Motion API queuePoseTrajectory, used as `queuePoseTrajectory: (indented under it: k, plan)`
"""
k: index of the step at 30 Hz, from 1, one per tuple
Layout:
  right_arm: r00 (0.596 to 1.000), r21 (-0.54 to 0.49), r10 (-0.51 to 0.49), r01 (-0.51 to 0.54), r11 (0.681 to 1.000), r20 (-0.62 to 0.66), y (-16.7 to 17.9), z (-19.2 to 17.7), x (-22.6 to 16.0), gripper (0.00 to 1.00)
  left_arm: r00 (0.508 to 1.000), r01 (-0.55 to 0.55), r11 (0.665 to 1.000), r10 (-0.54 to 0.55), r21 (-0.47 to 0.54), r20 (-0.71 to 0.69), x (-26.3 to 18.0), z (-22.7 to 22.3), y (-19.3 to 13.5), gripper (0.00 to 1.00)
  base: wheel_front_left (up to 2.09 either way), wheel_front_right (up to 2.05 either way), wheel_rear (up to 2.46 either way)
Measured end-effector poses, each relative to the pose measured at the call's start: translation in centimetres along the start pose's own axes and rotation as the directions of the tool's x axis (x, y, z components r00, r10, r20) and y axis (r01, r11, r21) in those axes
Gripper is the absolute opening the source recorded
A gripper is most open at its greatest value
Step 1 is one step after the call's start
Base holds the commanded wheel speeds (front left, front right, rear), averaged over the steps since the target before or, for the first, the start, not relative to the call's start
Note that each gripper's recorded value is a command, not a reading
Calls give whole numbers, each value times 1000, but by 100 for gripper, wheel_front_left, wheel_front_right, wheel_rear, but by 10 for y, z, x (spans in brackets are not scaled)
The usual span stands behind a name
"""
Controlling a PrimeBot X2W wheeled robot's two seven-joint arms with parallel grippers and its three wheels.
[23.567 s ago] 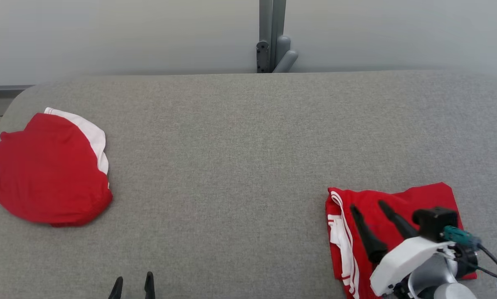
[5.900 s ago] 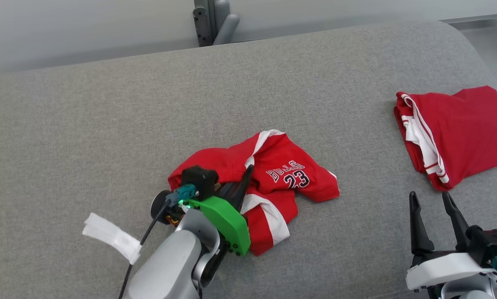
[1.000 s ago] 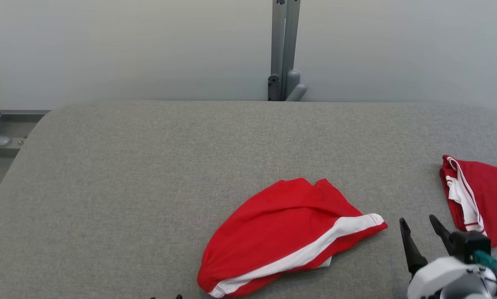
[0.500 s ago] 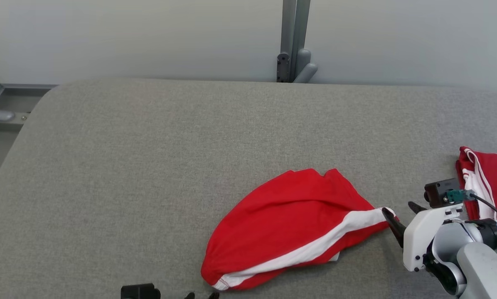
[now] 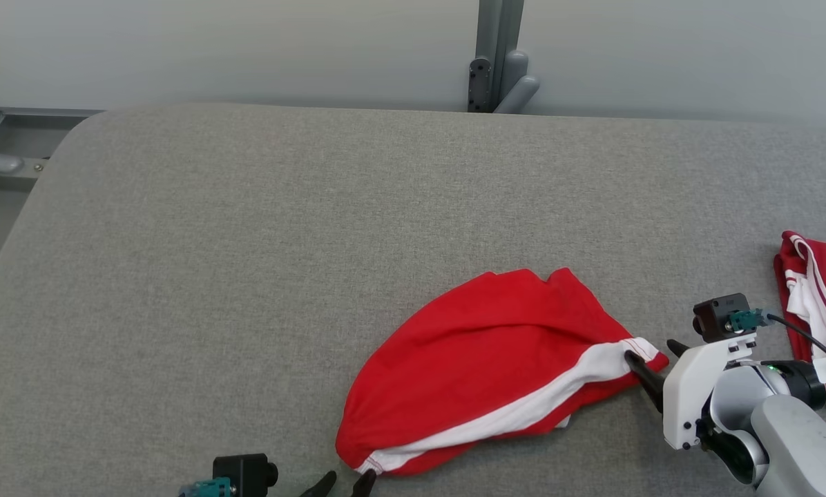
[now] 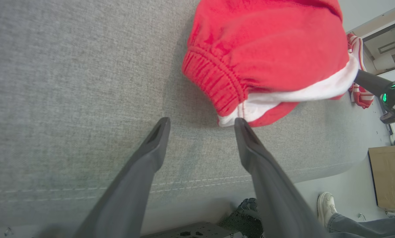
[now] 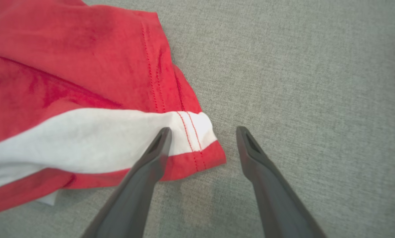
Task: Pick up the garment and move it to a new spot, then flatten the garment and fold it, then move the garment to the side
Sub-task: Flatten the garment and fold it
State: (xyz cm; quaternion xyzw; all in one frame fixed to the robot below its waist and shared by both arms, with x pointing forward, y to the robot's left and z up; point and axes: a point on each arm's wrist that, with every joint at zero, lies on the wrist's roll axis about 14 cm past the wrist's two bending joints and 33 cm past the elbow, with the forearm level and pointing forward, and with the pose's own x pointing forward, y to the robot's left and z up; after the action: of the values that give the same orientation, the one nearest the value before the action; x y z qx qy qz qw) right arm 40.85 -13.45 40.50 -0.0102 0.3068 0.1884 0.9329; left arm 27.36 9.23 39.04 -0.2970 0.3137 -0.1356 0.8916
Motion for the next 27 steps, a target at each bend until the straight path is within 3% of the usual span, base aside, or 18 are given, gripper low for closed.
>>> queuePoseTrajectory:
  k: [27]
  plan:
    - [998, -48, 48, -49, 998, -30, 12, -7, 15, 100, 1000, 0, 1000, 0, -5, -14, 11, 0, 7, 100, 0, 0, 0]
